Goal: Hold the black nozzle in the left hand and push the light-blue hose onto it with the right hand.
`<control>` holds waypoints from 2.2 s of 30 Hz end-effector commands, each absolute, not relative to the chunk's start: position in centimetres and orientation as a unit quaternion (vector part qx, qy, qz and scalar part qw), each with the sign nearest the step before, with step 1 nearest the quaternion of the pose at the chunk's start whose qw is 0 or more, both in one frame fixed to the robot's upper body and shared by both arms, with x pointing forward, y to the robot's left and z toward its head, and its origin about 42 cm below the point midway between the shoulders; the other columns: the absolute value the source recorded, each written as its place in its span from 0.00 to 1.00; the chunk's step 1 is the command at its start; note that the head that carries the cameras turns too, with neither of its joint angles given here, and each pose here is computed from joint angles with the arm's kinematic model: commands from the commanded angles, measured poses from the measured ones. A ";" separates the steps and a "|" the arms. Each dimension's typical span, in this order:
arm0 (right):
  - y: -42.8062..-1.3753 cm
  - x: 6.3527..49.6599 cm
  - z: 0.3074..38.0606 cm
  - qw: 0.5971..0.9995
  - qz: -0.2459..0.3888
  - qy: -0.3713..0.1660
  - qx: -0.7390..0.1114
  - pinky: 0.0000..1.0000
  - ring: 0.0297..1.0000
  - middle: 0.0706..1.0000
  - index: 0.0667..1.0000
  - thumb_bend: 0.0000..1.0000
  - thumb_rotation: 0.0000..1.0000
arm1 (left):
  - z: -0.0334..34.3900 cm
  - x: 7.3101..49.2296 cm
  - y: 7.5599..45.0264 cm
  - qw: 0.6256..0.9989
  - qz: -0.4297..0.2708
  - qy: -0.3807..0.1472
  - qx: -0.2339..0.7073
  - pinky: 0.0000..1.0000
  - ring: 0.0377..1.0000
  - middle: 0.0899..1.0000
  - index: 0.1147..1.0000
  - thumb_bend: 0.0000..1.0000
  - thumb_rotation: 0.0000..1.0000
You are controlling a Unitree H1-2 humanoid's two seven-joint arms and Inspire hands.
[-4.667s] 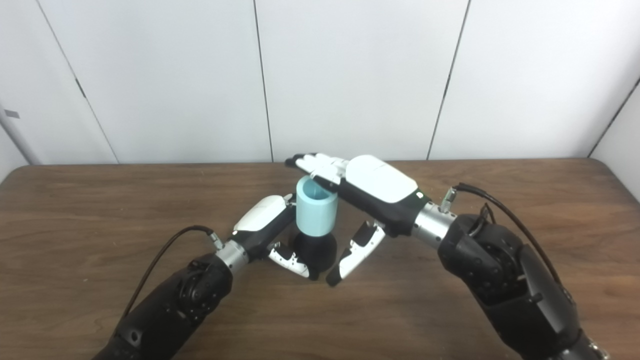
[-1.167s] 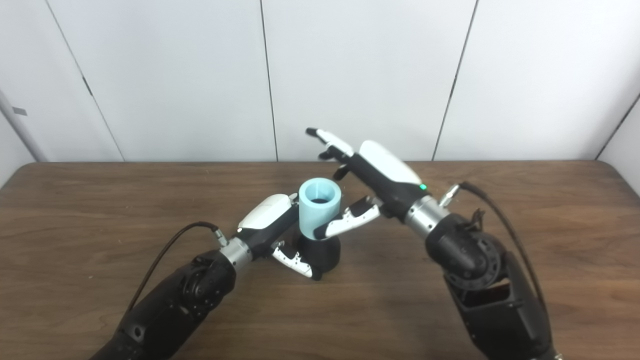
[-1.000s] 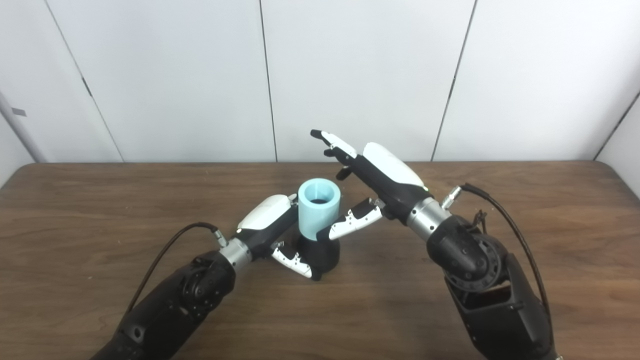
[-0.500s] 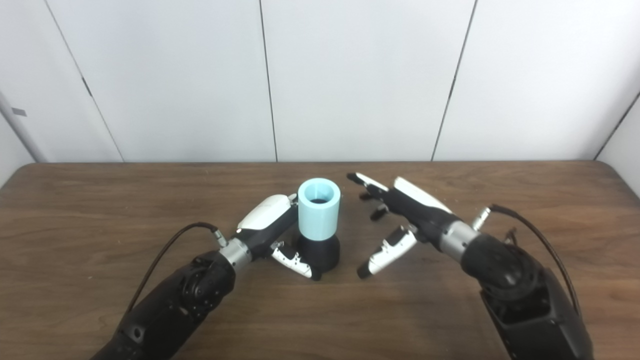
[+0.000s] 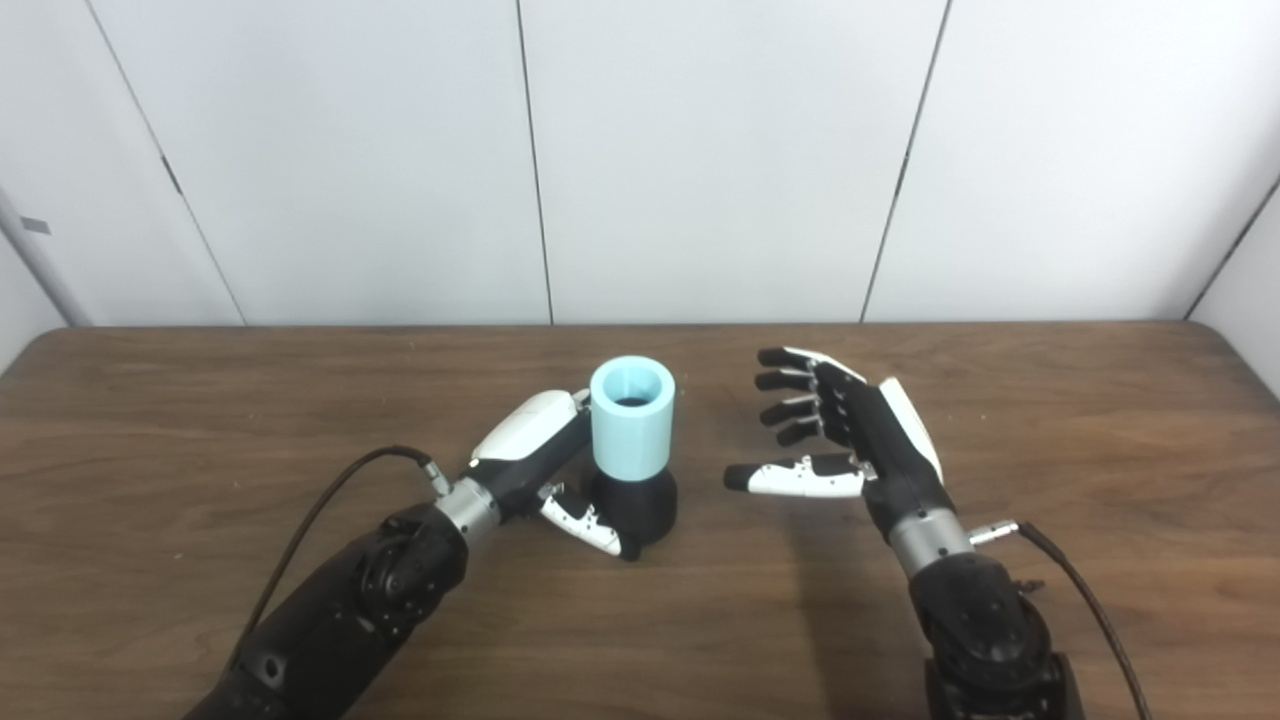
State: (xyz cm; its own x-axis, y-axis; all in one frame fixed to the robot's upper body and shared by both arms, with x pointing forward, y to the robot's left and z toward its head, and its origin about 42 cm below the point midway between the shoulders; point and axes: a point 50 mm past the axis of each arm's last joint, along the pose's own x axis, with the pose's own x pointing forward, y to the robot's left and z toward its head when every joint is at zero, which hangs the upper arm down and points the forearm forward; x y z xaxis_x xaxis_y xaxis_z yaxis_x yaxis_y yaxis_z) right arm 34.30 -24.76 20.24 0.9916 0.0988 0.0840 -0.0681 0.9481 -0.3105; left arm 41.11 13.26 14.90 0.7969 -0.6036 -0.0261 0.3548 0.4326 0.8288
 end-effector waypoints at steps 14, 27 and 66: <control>-25.2 34.6 22.4 0.982 0.032 -0.113 -0.145 0.49 0.60 0.70 0.72 0.65 0.00 | 10.3 39.1 15.9 0.793 -0.343 0.054 0.500 1.00 1.00 1.00 1.00 1.00 0.32; -25.5 34.3 22.6 0.984 0.014 -0.116 -0.134 0.51 0.60 0.69 0.71 0.65 0.00 | 12.2 39.0 18.0 0.843 -0.203 0.004 0.498 0.85 0.83 0.82 0.81 0.75 0.14; -25.3 33.9 19.8 0.989 -0.021 -0.111 -0.094 0.58 0.63 0.69 0.70 0.68 0.00 | 18.0 35.8 23.9 0.990 -0.046 -0.073 0.111 0.57 0.63 0.65 0.68 0.64 0.00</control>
